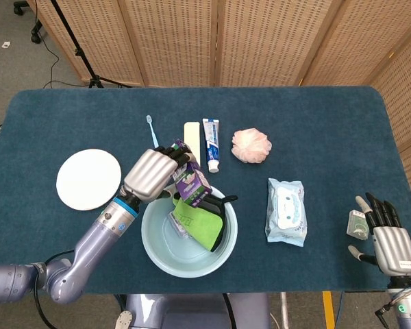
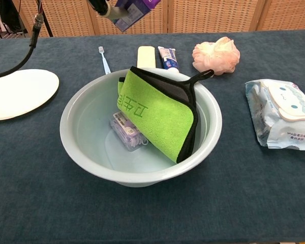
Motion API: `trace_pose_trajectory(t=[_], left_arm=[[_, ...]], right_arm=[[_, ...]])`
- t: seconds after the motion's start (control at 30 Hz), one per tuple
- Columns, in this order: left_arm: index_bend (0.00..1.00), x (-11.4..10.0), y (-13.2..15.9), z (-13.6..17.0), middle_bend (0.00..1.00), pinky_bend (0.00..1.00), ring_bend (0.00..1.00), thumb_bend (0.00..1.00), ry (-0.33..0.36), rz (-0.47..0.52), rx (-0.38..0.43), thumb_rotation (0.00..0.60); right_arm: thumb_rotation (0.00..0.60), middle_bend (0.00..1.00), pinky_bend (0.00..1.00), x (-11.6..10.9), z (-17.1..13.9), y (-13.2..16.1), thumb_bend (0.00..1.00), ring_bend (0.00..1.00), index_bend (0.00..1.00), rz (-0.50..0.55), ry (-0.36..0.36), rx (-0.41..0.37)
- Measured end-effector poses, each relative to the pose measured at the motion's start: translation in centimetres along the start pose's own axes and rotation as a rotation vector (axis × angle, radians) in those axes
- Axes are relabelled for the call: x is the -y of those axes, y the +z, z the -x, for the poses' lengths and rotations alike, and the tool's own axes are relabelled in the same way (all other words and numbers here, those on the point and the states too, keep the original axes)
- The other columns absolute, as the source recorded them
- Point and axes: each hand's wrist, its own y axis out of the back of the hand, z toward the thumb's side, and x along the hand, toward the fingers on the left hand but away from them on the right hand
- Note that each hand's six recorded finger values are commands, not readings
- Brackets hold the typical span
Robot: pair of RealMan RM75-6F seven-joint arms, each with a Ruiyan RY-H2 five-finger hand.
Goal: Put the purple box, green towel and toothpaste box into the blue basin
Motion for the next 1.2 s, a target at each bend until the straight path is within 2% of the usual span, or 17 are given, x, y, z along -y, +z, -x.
trace_pose_trajectory(t=[0.17, 0.43, 0.53, 0.6, 0.73, 0.8, 1.0, 1.2], left_arm=[[0.66, 1.0, 1.6, 1.3, 0.33, 0.4, 0.35, 0.43, -0.05, -0.02, 0.048, 0.6], [0.66, 2.3, 2.8, 2.2, 0.33, 0.4, 0.35, 0.41, -0.089, -0.016, 0.09, 0.6], [0.55, 2.7, 3.1, 2.4, 0.28, 0.4, 0.35, 0.39, -0.102, -0.02, 0.101, 0.6], [0.41, 3.3, 3.4, 2.7, 0.2, 0.4, 0.33, 0.37, -0.125, -0.024, 0.114, 0.6], [0.26, 4.2, 4.3, 3.4, 0.12, 0.4, 0.29, 0.35, -0.183, -0.037, 0.15, 0.6], [0.18, 4.3, 4.4, 3.4, 0.08, 0.4, 0.26, 0.34, -0.189, -0.035, 0.153, 0.6], [0.11, 4.6, 4.2, 3.6, 0.0, 0.4, 0.18, 0.31, -0.221, -0.035, 0.144, 0.6], [0.0, 5.1, 3.7, 3.7, 0.0, 0.33, 0.07, 0.3, -0.275, -0.061, 0.129, 0.6]], right_arm=[[0.6, 0.0, 0.0, -0.1, 0.0, 0.0, 0.09, 0.0, 0.0, 0.003, -0.003, 0.001], [0.6, 0.0, 0.0, -0.4, 0.4, -0.2, 0.09, 0.0, 0.0, 0.007, -0.007, 0.004], [0.6, 0.0, 0.0, -0.4, 0.4, -0.2, 0.09, 0.0, 0.0, 0.007, -0.007, 0.005], [0.6, 0.0, 0.0, -0.4, 0.4, -0.1, 0.09, 0.0, 0.0, 0.008, -0.009, 0.004], [0.6, 0.0, 0.0, -0.4, 0.4, -0.2, 0.1, 0.0, 0.0, 0.01, -0.013, 0.007], [0.6, 0.0, 0.0, -0.4, 0.4, -0.3, 0.1, 0.0, 0.0, 0.011, -0.013, 0.009], [0.6, 0.0, 0.0, -0.5, 0.4, -0.3, 0.09, 0.0, 0.0, 0.014, -0.018, 0.008], [0.6, 0.0, 0.0, -0.5, 0.5, -0.2, 0.09, 0.0, 0.0, 0.014, -0.019, 0.004]])
